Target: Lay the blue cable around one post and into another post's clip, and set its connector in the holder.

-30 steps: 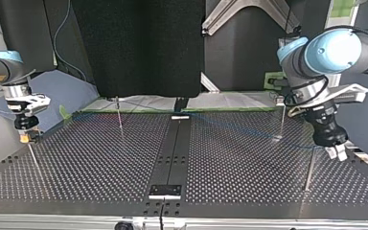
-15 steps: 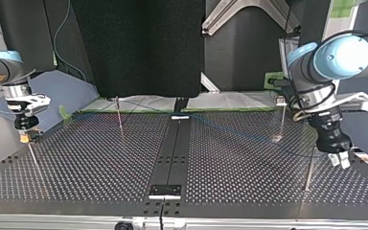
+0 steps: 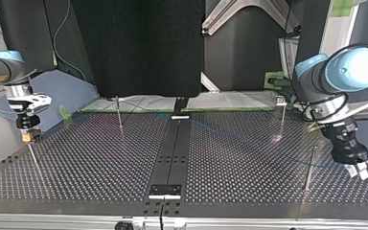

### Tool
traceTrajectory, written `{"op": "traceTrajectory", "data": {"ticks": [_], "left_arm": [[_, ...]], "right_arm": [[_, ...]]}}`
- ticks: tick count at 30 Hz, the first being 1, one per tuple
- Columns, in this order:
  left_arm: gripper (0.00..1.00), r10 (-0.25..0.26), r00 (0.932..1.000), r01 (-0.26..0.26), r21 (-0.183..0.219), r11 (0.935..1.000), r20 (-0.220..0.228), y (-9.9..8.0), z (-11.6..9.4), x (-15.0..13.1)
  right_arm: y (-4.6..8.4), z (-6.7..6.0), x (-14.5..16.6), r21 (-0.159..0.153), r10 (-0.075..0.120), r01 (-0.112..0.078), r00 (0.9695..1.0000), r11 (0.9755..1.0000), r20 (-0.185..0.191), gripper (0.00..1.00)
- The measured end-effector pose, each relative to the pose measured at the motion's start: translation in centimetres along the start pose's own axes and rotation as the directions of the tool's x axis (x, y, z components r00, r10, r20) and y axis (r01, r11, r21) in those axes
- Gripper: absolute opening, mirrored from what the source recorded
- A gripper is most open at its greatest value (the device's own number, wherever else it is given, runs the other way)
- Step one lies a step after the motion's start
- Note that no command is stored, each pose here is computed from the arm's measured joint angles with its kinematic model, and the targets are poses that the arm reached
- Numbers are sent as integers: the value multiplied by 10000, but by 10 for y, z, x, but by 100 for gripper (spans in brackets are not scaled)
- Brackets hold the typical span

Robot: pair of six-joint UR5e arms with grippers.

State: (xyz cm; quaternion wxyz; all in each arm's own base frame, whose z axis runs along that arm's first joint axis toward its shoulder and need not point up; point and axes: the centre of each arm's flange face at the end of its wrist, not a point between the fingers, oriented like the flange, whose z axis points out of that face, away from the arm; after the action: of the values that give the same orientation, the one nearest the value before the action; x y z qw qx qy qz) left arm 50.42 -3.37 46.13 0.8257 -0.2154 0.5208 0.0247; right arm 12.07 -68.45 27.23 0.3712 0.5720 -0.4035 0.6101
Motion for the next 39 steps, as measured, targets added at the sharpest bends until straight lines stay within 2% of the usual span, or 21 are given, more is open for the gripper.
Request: {"op": "traceTrajectory", "data": {"ticks": [6, 9, 13, 22, 39], "left_arm": [[44, -199, 9993, 199, 1, 9998, 303, 14, 20, -13], [44, -136, 9997, 137, -12, 9999, 213, 26, 28, -8], [44, 11, 9999, -10, 77, 10000, -124, 37, 35, 8], [44, 47, 9980, -22, 399, 9992, -624, 36, 36, 31], [44, -160, 9980, 167, 111, 9998, -612, 43, 38, 33]], "right_arm": [[0, 0, 0, -2, 0, 0, 10000, 10000, 3, 80], [0, 0, -1, -10, 4, -4, 10000, 10000, 8, 80], [0, 0, -1, -17, 1, -1, 10000, 10000, 5, 80], [1, 1, 0, -7, 12, -12, 10000, 10000, -65, 80], [1, 1, 0, 1, 24, -24, 10000, 10000, -66, 80]]}}
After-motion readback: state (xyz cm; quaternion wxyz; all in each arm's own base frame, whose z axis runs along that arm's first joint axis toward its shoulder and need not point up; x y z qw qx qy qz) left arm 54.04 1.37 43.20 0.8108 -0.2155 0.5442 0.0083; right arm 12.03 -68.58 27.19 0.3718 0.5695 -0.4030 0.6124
